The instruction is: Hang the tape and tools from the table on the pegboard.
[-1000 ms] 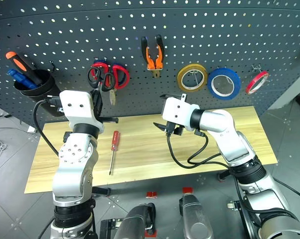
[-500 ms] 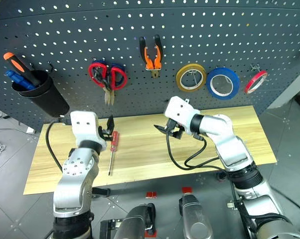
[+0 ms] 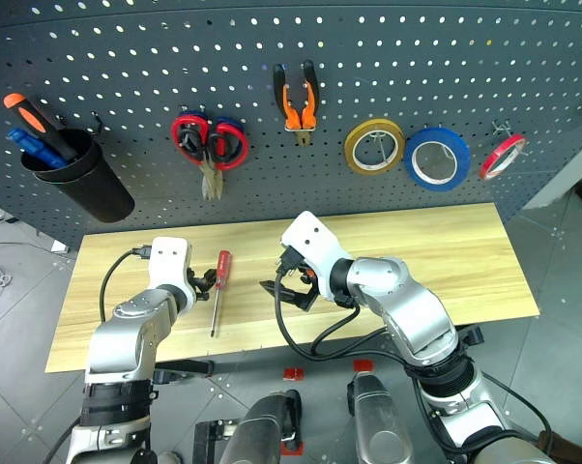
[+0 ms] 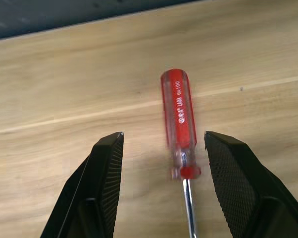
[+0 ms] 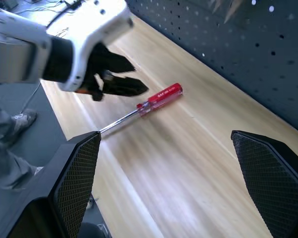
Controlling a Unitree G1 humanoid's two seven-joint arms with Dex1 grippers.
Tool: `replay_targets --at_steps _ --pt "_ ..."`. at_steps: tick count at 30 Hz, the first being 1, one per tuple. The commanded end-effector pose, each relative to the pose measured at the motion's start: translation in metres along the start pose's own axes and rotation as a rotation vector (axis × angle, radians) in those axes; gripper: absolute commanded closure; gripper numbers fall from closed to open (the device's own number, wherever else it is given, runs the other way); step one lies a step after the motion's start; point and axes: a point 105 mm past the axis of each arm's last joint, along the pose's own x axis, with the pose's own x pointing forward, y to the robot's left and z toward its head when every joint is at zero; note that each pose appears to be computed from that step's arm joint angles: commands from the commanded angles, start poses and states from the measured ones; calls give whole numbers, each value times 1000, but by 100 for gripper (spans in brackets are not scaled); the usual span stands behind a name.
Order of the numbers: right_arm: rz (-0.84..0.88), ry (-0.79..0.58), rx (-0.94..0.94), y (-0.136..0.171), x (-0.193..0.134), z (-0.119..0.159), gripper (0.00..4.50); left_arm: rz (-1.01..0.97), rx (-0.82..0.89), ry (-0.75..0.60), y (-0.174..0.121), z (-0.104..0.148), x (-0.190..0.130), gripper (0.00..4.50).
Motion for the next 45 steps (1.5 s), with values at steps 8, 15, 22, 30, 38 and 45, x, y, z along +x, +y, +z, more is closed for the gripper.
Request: replay_targets --at_steps 8,15,22,30,38,45 --pt "83 -63 -123 18 -3 31 0 -83 -16 162 0 -25 33 177" --pt "119 -68 -197 18 -5 39 0 -111 -14 179 1 -32 37 354" --pt "133 -82 -286 12 -5 44 0 -105 12 102 12 -23 16 355" --pt "143 -221 -450 6 -20 65 0 -37 77 -351 9 31 -80 355" --pt "197 -394 -417 -1 -25 97 0 220 78 -833 65 146 -166 355" --pt "229 -461 -397 0 -14 124 0 277 110 -1044 99 224 -187 355"
